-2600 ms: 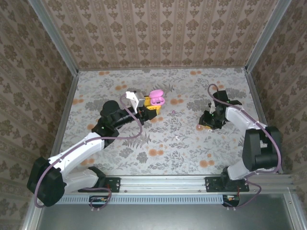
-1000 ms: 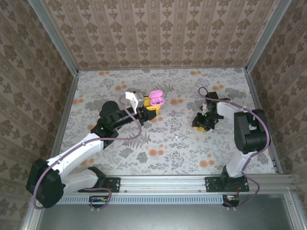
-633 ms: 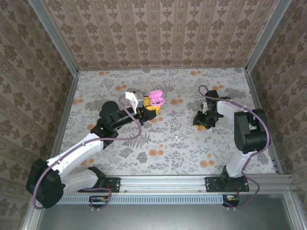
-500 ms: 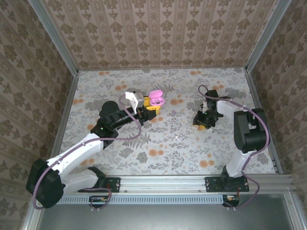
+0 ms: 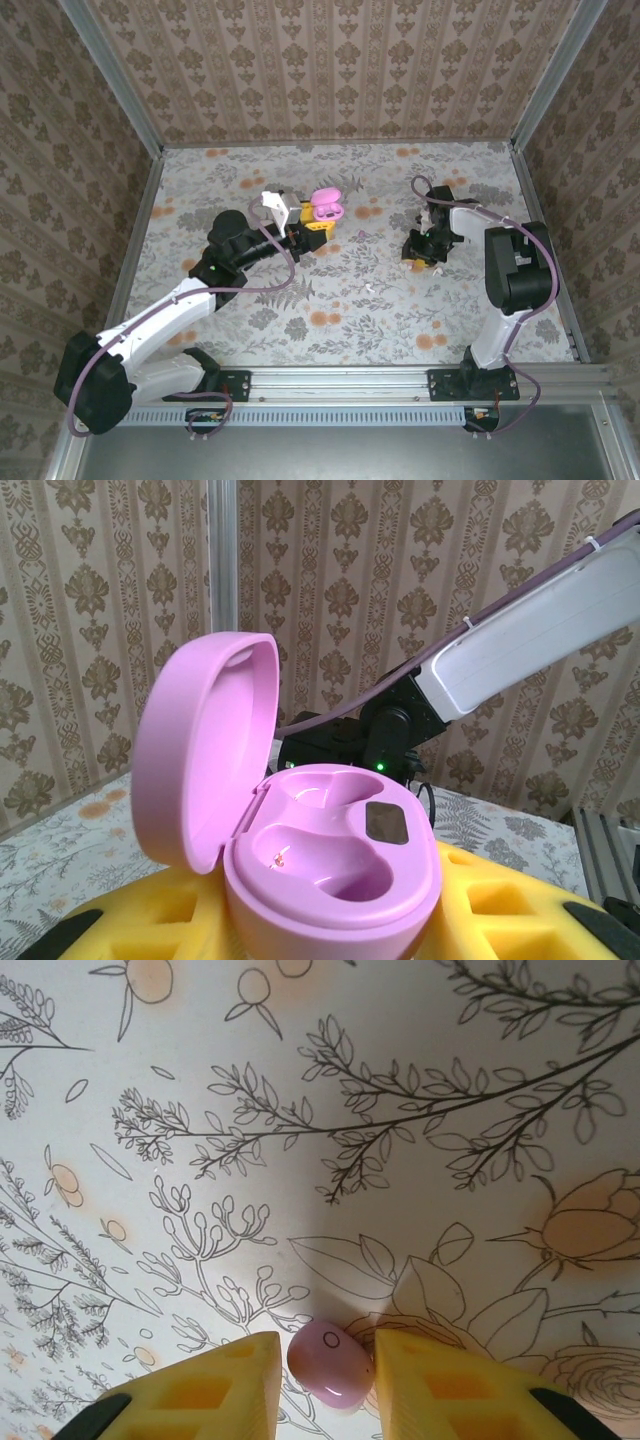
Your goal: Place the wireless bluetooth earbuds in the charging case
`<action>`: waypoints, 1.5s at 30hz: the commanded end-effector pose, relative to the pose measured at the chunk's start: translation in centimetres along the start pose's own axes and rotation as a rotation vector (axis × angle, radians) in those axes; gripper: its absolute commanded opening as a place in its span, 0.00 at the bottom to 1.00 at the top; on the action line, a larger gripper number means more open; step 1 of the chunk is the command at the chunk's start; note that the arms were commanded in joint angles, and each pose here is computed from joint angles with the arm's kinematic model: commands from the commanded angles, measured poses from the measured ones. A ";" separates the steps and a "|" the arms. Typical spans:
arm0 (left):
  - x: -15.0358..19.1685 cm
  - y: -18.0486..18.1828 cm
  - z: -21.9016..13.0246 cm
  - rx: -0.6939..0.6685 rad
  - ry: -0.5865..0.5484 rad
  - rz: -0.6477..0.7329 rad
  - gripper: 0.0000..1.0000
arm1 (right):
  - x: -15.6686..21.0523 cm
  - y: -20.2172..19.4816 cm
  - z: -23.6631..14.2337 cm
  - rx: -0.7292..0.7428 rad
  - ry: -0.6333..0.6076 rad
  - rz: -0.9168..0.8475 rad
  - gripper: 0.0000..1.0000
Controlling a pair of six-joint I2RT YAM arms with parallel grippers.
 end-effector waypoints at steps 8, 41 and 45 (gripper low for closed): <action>-1.3 -0.6 0.2 0.010 -0.022 0.037 0.39 | 0.2 0.1 0.4 0.003 0.034 -0.015 0.30; -1.3 -0.9 -0.5 0.004 -0.029 0.046 0.39 | 2.1 5.1 0.0 -0.122 0.016 0.032 0.36; -1.2 -0.8 -0.4 0.003 -0.027 0.044 0.39 | 2.4 4.5 -1.4 -0.064 0.014 -0.009 0.36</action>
Point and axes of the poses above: each hand's point on the last joint's axis, 136 mm out from that joint toward the fingers, its own z axis out along the fingers, its own y axis along the line the jaws close on, x = y × z, the point moved 1 cm from there along -z, back along the fingers, and after that the axes turned 11 degrees about -z, right-handed, at the moved point
